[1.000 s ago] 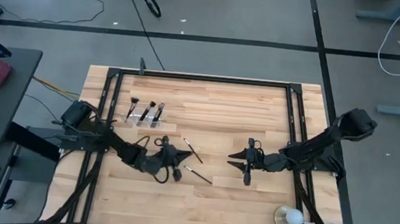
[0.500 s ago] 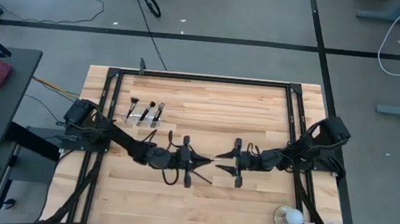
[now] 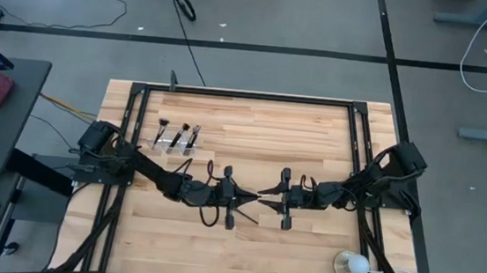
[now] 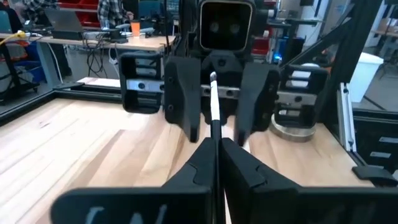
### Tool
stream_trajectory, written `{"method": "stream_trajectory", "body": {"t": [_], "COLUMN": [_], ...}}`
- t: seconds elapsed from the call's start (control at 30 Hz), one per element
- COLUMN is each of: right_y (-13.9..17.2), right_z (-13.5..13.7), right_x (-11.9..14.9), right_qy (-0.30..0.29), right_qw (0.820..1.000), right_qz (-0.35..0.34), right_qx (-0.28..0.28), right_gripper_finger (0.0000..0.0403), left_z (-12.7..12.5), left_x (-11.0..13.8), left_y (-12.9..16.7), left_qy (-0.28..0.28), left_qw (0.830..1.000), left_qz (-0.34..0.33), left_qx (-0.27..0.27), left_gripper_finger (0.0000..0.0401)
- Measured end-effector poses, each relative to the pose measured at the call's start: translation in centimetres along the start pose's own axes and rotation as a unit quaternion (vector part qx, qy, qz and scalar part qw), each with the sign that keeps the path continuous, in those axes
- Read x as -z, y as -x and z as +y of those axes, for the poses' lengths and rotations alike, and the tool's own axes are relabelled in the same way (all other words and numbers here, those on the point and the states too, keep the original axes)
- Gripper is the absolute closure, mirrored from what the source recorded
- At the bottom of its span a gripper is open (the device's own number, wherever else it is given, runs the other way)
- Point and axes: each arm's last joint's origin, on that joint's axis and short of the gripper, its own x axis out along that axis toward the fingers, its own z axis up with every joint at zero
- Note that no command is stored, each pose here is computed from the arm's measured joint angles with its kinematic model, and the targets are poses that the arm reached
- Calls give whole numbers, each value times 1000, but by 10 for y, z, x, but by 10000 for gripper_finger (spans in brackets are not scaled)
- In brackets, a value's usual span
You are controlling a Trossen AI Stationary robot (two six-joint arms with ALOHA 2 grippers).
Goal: Put items in baskets/containers
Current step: Put the eyeshadow brush into the transparent organizer
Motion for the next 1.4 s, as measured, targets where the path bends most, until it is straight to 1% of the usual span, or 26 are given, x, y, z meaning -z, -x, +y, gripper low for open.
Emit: {"method": "stream_trajectory", "body": {"t": [0.2,0.23,0.3,0.4,0.5,0.63,0.73,0.83,0.97,1.07,1.17,1.4], "right_y": [1,1,2,3,5,8,7,1,-8,-11,-11,-9], "right_z": [4,5,7,6,5,1,-1,-1,2,2,2,1], "right_x": [0,0,0,0,-1,-7,-12,-15,-19,-21,-20,-17], "right_qy": [0,3,5,-1,-8,-26,-30,-25,-8,-3,-5,-9], "right_qw": [1000,1000,1000,999,997,994,989,981,972,969,968,964], "right_qz": [0,0,1,21,52,89,131,176,222,236,240,253], "right_qx": [-8,-10,-4,28,48,58,66,73,76,78,79,83], "right_gripper_finger": [382,389,388,386,394,394,394,394,394,394,394,394], "left_z": [0,0,0,1,3,5,8,6,-1,-6,-8,-9], "left_x": [0,1,1,4,12,21,27,32,37,36,33,31], "left_y": [0,0,0,0,1,2,-1,-9,-27,-37,-42,-43], "left_qy": [-2,-2,-4,-12,-32,-55,-61,-84,-131,-155,-164,-151], "left_qw": [1000,1000,1000,1000,998,993,992,989,983,979,975,976], "left_qz": [2,3,8,23,59,98,105,111,107,105,114,122], "left_qx": [3,5,4,-4,-13,-25,-38,-43,-70,-84,-100,-95], "left_gripper_finger": [383,382,375,356,324,270,236,221,224,236,254,324]}}
